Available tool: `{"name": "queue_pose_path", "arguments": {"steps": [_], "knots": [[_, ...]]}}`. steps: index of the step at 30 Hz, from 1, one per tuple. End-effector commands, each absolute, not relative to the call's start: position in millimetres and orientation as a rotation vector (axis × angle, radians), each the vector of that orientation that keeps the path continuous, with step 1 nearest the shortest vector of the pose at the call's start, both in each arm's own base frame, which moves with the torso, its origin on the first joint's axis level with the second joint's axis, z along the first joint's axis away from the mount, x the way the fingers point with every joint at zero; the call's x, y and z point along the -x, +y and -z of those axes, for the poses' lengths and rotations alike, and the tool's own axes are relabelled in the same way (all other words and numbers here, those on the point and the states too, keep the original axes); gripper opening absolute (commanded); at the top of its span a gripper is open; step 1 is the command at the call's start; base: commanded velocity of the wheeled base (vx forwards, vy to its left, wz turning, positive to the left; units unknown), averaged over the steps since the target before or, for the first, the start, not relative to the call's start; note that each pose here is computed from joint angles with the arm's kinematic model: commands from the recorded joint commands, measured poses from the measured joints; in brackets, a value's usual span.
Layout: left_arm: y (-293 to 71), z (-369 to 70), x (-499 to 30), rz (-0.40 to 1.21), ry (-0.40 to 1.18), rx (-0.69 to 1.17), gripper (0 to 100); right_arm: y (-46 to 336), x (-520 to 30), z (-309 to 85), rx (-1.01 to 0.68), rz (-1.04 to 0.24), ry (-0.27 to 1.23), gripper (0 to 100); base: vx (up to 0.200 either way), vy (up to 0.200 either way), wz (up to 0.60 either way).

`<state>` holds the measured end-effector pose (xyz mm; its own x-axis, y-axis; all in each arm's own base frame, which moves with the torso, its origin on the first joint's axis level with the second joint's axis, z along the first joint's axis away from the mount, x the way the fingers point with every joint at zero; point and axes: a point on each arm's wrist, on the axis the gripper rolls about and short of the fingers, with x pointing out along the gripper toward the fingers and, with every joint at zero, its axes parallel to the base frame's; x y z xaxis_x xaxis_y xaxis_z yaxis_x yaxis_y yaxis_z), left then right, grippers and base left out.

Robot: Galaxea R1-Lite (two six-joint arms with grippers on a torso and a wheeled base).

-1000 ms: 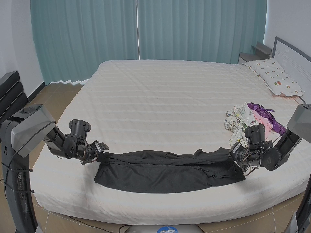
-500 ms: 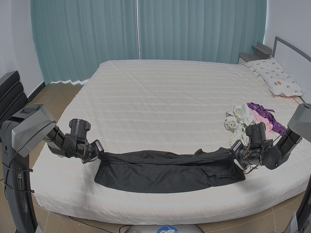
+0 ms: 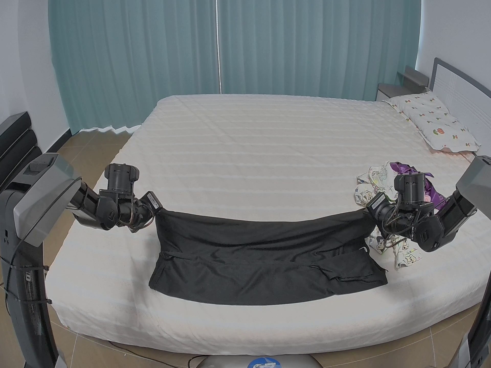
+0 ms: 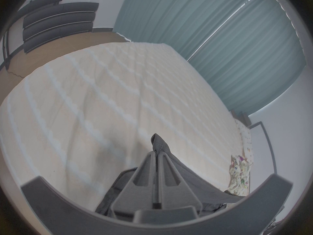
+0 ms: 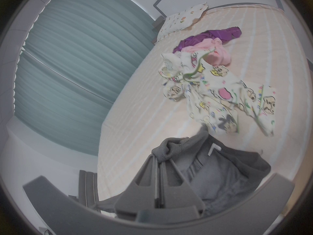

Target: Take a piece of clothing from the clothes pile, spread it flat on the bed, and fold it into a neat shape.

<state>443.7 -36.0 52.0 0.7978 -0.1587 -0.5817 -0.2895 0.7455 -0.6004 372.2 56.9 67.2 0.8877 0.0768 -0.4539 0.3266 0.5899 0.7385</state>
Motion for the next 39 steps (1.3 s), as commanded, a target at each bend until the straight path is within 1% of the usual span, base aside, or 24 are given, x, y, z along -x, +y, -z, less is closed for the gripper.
{"name": "queue_pose_path", "arguments": {"steps": [1,4,11,15,20,22,29,34,39], "knots": [[-36.4,-51.7,-453.8,-0.065,0.609,0.767,0,55.2,-390.4,-54.3,-0.943,0.143,0.43,0,0.0,0.0,0.0],[-37.3,-44.9,-457.2,-0.058,0.59,0.767,0,54.0,-395.2,-49.4,-0.948,0.129,0.39,0,0.0,0.0,0.0],[-36.6,-43.8,-458.6,-0.055,0.576,0.768,0,53.4,-399.4,-44.5,-0.951,0.112,0.36,0,0.0,0.0,0.0],[-27.3,-46.8,-457.0,-0.078,0.565,0.774,0,52.3,-401.6,-38.6,-0.929,0.086,0.356,0,0.0,0.0,0.0],[-20.9,-47.8,-456.9,-0.09,0.557,0.77,0,51.9,-408.5,-43.7,-0.917,0.03,0.312,0,0.0,0.0,0.0],[-20.2,-46.1,-457.4,-0.092,0.56,0.77,0,49.5,-414.6,-44.7,-0.92,0.03,0.295,0,0.0,0.0,0.0],[-21.1,-43.9,-457.5,-0.086,0.569,0.771,0,50.3,-420.2,-32.0,-0.872,0.025,0.309,0,0.0,0.0,0.0],[-21.1,-44.9,-457.7,-0.083,0.567,0.772,0,52.1,-424.7,-34.3,-0.871,-0.001,0.265,0,0.0,0.0,0.0],[-16.9,-45.8,-457.4,-0.091,0.563,0.775,0,54.4,-424.9,-32.7,-0.838,-0.02,0.266,0,0.0,0.0,0.0]]}}
